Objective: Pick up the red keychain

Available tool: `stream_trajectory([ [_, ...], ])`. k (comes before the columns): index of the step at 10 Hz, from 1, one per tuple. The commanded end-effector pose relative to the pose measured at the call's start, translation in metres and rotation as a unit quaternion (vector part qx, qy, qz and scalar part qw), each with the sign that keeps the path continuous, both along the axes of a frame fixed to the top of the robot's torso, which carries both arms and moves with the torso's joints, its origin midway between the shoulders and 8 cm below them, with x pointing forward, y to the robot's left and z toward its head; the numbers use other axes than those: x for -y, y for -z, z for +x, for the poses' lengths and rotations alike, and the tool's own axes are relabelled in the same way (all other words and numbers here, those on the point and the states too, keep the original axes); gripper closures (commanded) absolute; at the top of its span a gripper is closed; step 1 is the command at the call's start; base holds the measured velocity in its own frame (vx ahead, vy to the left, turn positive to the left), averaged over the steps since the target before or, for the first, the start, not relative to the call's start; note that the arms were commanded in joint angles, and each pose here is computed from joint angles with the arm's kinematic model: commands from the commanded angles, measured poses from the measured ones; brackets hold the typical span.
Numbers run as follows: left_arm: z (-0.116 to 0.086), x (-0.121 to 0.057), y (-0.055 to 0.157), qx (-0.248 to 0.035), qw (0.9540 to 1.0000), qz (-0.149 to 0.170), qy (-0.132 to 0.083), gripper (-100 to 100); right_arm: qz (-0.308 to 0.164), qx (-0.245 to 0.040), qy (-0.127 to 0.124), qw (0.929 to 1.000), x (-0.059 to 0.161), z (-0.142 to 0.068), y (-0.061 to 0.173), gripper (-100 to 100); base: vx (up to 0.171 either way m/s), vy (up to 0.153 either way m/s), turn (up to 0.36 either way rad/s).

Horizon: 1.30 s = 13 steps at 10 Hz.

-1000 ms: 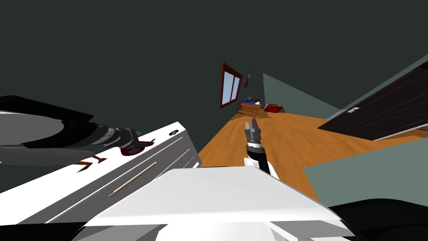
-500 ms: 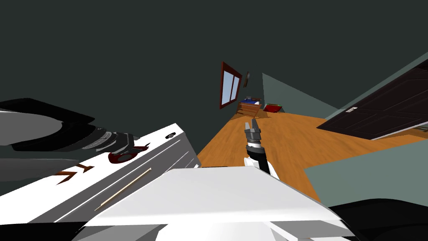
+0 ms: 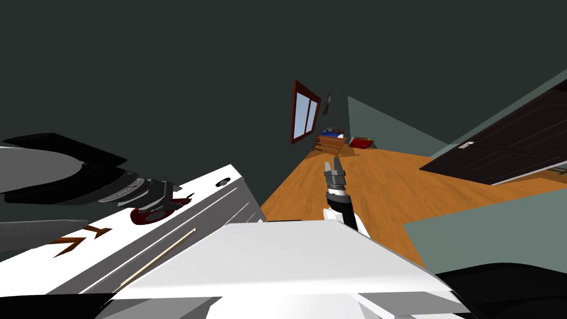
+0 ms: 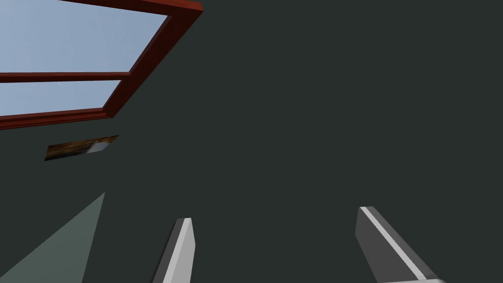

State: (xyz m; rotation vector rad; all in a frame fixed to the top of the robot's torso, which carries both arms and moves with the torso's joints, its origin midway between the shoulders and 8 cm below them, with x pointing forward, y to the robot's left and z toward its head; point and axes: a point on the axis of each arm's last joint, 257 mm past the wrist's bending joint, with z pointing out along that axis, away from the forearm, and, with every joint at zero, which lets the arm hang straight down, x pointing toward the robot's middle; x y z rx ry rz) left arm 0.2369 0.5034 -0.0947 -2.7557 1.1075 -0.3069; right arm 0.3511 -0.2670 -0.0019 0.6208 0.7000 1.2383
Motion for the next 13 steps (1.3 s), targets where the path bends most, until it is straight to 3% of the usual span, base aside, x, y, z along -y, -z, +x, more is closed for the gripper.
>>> stream_trajectory([
  [1,0.0,0.0,0.0,0.0,1.0,0.0,0.0,0,0.0,0.0,0.0,1.0,0.0,0.0,0.0,0,0.0,0.0,0.0],
  [2,0.003,-0.005,0.009,0.0,1.0,0.0,-0.002,-100,0.0,0.0,0.0,1.0,0.0,0.0,0.0,0,-0.007,-0.013,-0.039],
  [4,0.006,-0.011,0.022,0.0,1.0,0.0,-0.005,-100,0.0,0.0,0.0,1.0,0.0,0.0,0.0,0,-0.01,-0.022,-0.034],
  [5,0.004,-0.009,0.018,-0.001,1.0,0.0,-0.005,-100,0.0,0.0,0.0,1.0,0.0,0.0,0.0,0,-0.004,-0.01,-0.005],
  [6,0.005,-0.009,0.019,0.0,1.0,0.0,-0.004,100,0.0,0.0,0.0,1.0,0.0,0.0,0.0,0,0.0,0.0,0.0],
  [10,0.005,-0.009,0.018,0.0,1.0,0.0,-0.004,100,0.0,0.0,0.0,1.0,0.0,0.0,0.0,0,-0.001,-0.001,0.0],
  [11,0.005,-0.009,0.018,0.0,1.0,0.0,-0.004,0,0.0,0.0,0.0,1.0,0.0,0.0,0.0,0,0.0,0.0,0.0],
  [12,0.002,-0.004,0.007,0.0,1.0,0.0,-0.002,100,0.0,0.0,0.0,1.0,0.0,0.0,0.0,0,0.009,0.015,0.047],
  [13,0.001,-0.001,0.002,0.0,1.0,0.0,-0.001,100,0.0,0.0,0.0,1.0,0.0,0.0,0.0,0,0.017,0.027,0.048],
])
